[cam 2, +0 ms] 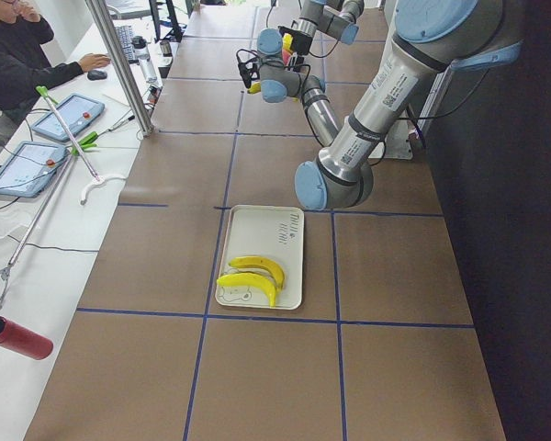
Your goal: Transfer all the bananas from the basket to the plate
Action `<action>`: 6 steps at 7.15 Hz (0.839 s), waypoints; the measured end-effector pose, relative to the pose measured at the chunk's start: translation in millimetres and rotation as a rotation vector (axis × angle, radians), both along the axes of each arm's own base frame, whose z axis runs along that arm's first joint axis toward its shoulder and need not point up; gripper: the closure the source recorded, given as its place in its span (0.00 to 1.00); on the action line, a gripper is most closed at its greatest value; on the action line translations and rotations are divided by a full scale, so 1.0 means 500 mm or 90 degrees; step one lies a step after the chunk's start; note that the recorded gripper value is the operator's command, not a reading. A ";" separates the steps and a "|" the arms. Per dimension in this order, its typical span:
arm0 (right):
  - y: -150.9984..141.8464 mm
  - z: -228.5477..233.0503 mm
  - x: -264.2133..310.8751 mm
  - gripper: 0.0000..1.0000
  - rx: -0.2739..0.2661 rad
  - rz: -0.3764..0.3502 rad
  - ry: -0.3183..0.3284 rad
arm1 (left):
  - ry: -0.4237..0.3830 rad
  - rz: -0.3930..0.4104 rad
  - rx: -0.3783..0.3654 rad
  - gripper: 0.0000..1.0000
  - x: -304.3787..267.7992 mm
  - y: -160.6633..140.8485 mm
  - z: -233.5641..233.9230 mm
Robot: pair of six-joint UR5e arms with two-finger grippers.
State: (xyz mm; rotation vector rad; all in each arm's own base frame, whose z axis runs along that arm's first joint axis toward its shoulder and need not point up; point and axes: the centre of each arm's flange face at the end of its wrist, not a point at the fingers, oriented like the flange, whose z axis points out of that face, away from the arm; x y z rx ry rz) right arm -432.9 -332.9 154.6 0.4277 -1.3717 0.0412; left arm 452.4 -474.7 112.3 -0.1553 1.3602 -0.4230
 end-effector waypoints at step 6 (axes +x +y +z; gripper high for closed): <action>0.026 0.007 0.065 0.00 0.002 -0.001 -0.013 | -0.213 0.030 0.068 1.00 -0.244 -0.144 0.383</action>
